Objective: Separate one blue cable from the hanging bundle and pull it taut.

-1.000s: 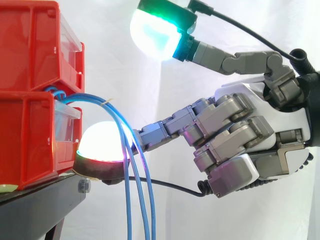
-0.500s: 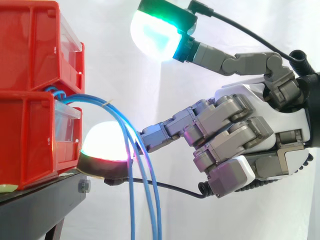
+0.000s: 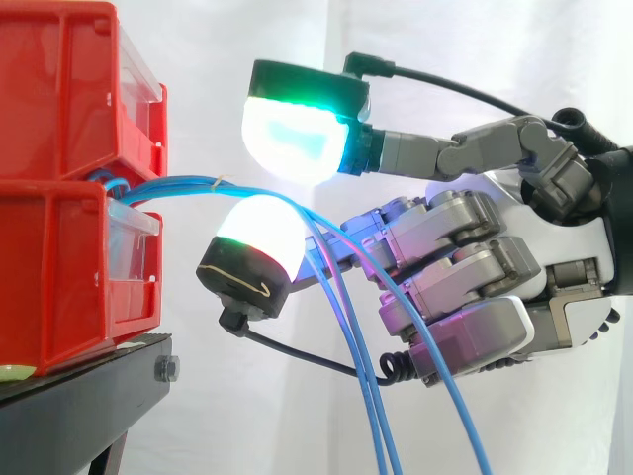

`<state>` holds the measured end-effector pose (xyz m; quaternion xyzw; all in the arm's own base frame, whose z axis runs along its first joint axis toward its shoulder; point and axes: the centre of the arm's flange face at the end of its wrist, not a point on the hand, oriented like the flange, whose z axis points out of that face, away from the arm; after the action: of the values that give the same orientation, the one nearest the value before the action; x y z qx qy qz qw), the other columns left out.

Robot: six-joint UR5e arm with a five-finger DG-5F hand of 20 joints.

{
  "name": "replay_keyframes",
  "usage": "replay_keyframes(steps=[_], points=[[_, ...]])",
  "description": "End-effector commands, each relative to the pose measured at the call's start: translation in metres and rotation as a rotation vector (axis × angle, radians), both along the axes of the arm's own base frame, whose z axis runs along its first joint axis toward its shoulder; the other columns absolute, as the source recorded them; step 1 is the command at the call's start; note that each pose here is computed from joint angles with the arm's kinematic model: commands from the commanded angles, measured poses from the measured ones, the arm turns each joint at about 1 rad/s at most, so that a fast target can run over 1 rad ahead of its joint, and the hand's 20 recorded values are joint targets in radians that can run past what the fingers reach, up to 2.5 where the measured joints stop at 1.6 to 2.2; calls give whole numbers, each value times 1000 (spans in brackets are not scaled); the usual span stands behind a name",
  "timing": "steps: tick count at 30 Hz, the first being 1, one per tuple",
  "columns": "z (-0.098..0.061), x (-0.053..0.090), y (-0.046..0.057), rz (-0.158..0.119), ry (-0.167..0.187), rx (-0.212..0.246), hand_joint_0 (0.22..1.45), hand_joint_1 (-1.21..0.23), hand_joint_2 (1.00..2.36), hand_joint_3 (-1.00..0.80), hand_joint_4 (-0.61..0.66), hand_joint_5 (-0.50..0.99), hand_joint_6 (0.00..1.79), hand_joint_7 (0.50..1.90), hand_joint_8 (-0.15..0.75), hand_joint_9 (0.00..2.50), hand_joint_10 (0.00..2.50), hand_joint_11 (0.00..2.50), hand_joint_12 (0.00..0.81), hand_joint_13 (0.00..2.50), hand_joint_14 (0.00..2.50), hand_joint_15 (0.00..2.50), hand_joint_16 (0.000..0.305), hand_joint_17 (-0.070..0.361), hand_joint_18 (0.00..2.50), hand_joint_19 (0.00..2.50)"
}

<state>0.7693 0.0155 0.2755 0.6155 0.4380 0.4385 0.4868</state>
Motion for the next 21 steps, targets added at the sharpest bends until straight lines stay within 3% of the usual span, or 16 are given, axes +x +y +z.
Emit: replay_keyframes(steps=[1, 11, 15, 17, 18, 20, 21], points=[[0, 0, 1, 1, 0, 0, 680, -582, 1000, -500, 211, 102, 537, 1363, 81, 1718, 2500, 1613, 207, 1408, 2500, 1277, 57, 128, 1766, 932], [-5, -3, -2, -5, 16, -8, 702, -612, 1003, -468, 192, 101, 539, 1376, 91, 1710, 2500, 1629, 216, 1402, 2500, 1314, 58, 130, 1780, 965], [-10, -9, -9, -51, 58, -50, 703, -613, 1002, -482, 192, 101, 540, 1372, 92, 1710, 2500, 1628, 216, 1395, 2500, 1327, 58, 130, 1780, 972], [-10, -10, -9, -56, 68, -58, 701, -613, 1000, -496, 189, 100, 542, 1366, 91, 1710, 2500, 1626, 215, 1393, 2500, 1321, 57, 129, 1778, 987], [-11, -15, -13, -80, 101, -91, 700, -614, 1000, -500, 189, 100, 542, 1365, 92, 1710, 2500, 1629, 215, 1392, 2500, 1320, 58, 131, 1777, 993], [-12, -16, -14, -91, 112, -101, 696, -613, 1000, -500, 189, 99, 544, 1366, 99, 1711, 2500, 1631, 215, 1389, 2500, 1311, 57, 129, 1779, 998], [-12, -18, -17, -115, 124, -115, 695, -611, 1000, -500, 188, 99, 544, 1364, 92, 1710, 2500, 1625, 215, 1388, 2500, 1309, 58, 130, 1778, 1004]])
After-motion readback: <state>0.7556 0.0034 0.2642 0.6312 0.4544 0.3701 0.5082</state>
